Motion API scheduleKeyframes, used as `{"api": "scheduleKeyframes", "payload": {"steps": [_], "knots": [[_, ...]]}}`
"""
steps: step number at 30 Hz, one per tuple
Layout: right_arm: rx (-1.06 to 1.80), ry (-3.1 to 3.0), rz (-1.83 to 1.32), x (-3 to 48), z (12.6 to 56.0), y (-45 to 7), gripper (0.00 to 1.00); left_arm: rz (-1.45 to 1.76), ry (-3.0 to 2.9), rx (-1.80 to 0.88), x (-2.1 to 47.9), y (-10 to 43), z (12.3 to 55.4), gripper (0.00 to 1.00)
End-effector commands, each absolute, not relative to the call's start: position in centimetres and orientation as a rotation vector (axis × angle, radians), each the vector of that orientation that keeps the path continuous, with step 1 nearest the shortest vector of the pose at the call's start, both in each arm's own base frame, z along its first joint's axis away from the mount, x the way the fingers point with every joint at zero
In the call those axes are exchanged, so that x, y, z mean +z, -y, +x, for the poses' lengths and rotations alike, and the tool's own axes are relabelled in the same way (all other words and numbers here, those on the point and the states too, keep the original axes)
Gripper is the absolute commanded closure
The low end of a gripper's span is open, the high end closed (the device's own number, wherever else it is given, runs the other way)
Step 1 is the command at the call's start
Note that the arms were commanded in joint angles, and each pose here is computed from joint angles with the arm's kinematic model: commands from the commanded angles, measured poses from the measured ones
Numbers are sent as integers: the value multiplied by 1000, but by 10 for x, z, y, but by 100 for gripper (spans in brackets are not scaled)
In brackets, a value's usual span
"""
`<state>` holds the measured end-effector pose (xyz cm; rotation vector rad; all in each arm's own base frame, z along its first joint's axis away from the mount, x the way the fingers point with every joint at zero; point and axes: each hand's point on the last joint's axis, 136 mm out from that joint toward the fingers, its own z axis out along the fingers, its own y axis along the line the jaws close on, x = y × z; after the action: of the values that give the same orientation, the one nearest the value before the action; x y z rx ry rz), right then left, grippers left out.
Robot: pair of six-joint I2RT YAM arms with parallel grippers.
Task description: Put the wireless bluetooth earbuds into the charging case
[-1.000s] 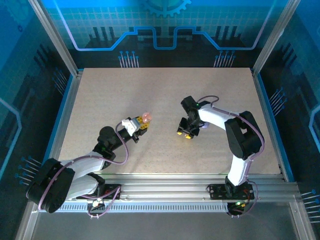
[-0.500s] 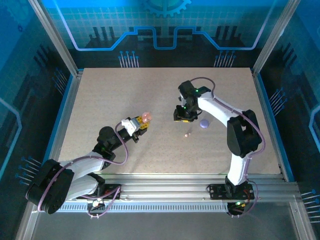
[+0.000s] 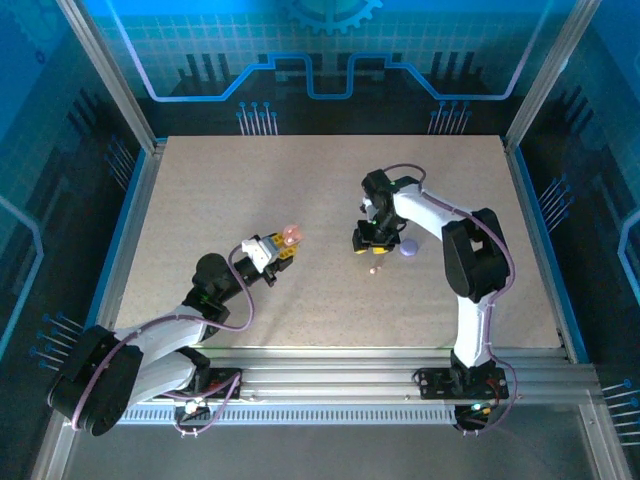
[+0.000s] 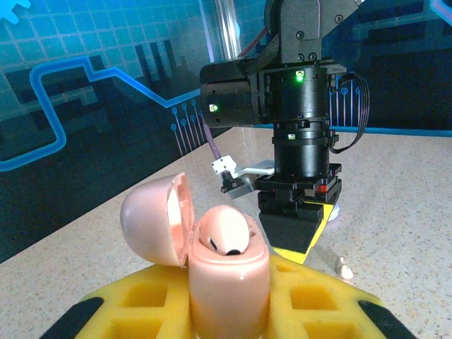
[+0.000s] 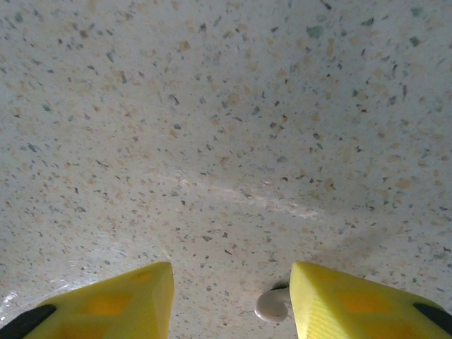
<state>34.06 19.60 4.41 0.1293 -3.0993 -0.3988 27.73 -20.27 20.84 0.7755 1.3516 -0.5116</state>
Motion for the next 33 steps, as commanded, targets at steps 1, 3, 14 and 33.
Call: {"api": "scheduleKeyframes", "payload": {"steps": [1, 3, 14, 33], "knots": [[-406, 3047, 128, 33, 332, -194, 53, 785, -1320, -482, 215, 202, 276, 78], [-398, 3040, 127, 31, 330, -192, 53, 785, -1321, -478, 215, 201, 277, 78], [-367, 3000, 107, 22, 310, -185, 56, 789, -1324, -482, 214, 203, 277, 78], [-308, 2968, 171, 23, 288, -183, 61, 790, -1321, -490, 214, 203, 276, 78]]}}
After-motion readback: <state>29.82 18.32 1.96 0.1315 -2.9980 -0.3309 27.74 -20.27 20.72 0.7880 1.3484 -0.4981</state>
